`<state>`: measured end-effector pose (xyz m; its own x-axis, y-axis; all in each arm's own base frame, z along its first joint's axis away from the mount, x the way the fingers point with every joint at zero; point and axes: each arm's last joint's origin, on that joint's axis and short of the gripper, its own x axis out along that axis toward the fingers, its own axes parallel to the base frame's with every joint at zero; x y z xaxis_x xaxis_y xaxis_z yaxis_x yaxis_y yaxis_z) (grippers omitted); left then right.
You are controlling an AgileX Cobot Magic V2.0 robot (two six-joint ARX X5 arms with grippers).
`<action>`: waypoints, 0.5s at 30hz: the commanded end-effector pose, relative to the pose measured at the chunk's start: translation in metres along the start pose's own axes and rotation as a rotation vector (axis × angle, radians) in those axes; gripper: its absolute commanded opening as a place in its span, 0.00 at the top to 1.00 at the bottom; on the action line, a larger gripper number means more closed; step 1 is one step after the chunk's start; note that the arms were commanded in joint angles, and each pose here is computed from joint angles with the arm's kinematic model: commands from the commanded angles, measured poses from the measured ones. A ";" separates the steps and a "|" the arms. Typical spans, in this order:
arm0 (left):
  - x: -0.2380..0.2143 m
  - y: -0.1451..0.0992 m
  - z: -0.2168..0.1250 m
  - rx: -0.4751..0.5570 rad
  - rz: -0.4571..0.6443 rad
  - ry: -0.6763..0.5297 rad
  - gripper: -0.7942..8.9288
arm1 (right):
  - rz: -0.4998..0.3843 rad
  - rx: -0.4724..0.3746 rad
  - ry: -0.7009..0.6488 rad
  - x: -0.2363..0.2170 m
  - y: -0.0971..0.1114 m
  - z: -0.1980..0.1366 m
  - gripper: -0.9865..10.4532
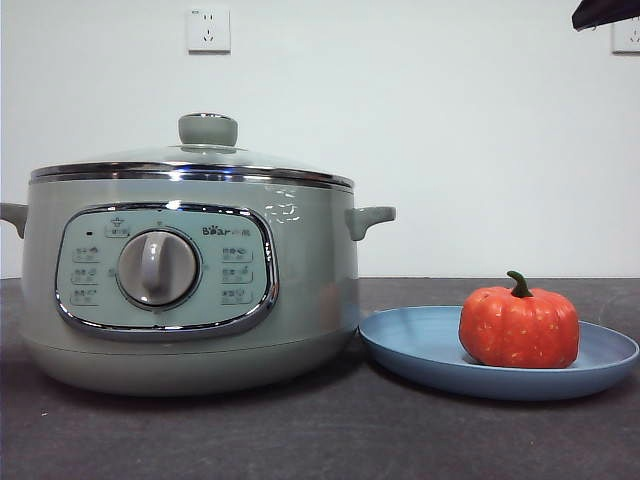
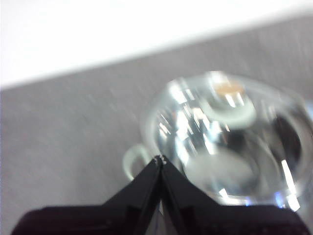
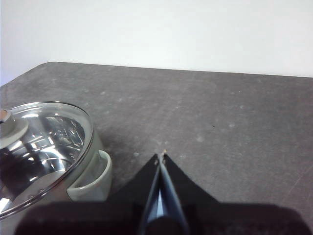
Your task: Take the pumpkin out from the steamer,put the pumpkin in the blue plate,close the lid
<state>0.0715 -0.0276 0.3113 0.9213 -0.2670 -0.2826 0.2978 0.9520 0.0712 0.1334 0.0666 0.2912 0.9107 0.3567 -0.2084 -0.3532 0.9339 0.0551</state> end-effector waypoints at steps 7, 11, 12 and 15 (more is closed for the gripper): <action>0.011 0.017 -0.051 -0.055 0.245 -0.183 0.92 | -0.002 0.009 -0.001 0.001 0.000 -0.002 0.91; 0.032 0.020 -0.086 -0.077 0.286 -0.152 0.92 | -0.003 0.009 -0.001 0.001 0.000 -0.002 0.91; 0.037 0.020 -0.095 -0.079 0.287 -0.142 0.92 | -0.003 0.009 -0.001 0.001 0.000 -0.002 0.91; 0.050 0.019 -0.119 -0.081 0.250 -0.112 0.92 | -0.002 0.009 -0.001 0.001 0.000 -0.002 0.91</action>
<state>0.0922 -0.0046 0.1907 0.9861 -0.0232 -0.1645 0.0317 0.9983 0.0494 0.1334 0.0666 0.2911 0.9105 0.3570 -0.2087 -0.3535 0.9338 0.0552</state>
